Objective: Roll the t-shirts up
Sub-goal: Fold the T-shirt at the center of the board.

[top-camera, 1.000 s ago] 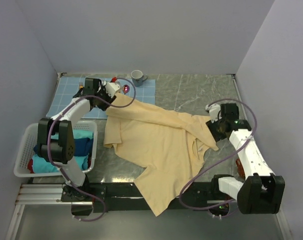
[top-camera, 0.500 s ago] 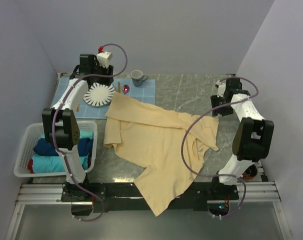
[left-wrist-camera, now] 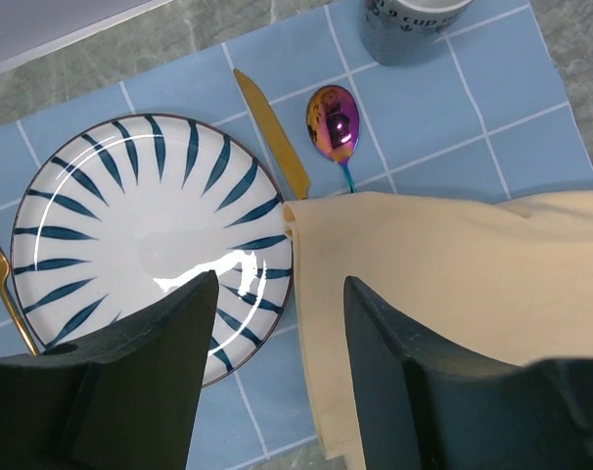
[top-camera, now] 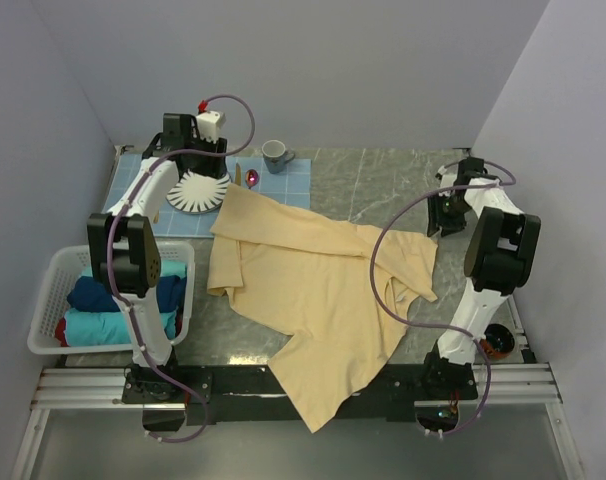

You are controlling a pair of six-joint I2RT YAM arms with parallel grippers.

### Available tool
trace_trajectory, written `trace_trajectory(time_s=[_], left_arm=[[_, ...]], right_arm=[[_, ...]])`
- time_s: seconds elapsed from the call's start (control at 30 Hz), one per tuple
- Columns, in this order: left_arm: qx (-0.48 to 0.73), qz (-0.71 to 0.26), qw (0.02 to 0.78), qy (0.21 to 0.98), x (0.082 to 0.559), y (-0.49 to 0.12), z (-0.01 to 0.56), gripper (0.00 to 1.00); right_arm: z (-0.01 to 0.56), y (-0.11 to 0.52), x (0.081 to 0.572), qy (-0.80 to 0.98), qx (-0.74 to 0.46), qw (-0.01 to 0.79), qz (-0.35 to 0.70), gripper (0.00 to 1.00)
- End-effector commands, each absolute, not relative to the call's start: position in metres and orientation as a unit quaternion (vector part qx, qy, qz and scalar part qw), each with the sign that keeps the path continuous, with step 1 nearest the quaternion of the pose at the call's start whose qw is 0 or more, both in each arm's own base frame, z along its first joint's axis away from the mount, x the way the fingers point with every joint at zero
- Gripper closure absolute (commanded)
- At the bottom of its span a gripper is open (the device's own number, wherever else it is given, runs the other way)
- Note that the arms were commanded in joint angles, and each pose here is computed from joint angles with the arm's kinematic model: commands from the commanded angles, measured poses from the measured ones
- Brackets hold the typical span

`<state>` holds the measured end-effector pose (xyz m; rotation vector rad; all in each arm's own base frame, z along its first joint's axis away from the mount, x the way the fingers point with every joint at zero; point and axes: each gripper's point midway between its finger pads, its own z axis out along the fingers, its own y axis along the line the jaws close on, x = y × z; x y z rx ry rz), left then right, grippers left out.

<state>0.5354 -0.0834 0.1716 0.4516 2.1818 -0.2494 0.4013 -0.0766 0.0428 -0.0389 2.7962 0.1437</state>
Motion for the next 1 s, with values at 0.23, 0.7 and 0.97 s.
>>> trace_trajectory(time_s=[0.23,0.7,0.97], left_arm=[[0.178,-0.080,0.436,0.878,0.543,-0.078,0.179,0.41],[0.187,-0.124,0.434,0.873,0.559,-0.105,0.167,0.39],[0.181,-0.126,0.405,0.887,0.570,-0.123,0.125,0.39]], right_arm=[[0.016,-0.080,0.397,0.991,-0.021,0.122,0.051,0.62],[0.039,-0.120,0.409,0.985,0.001,0.170,-0.030,1.00],[0.039,-0.121,0.411,0.985,0.009,0.169,-0.030,1.00]])
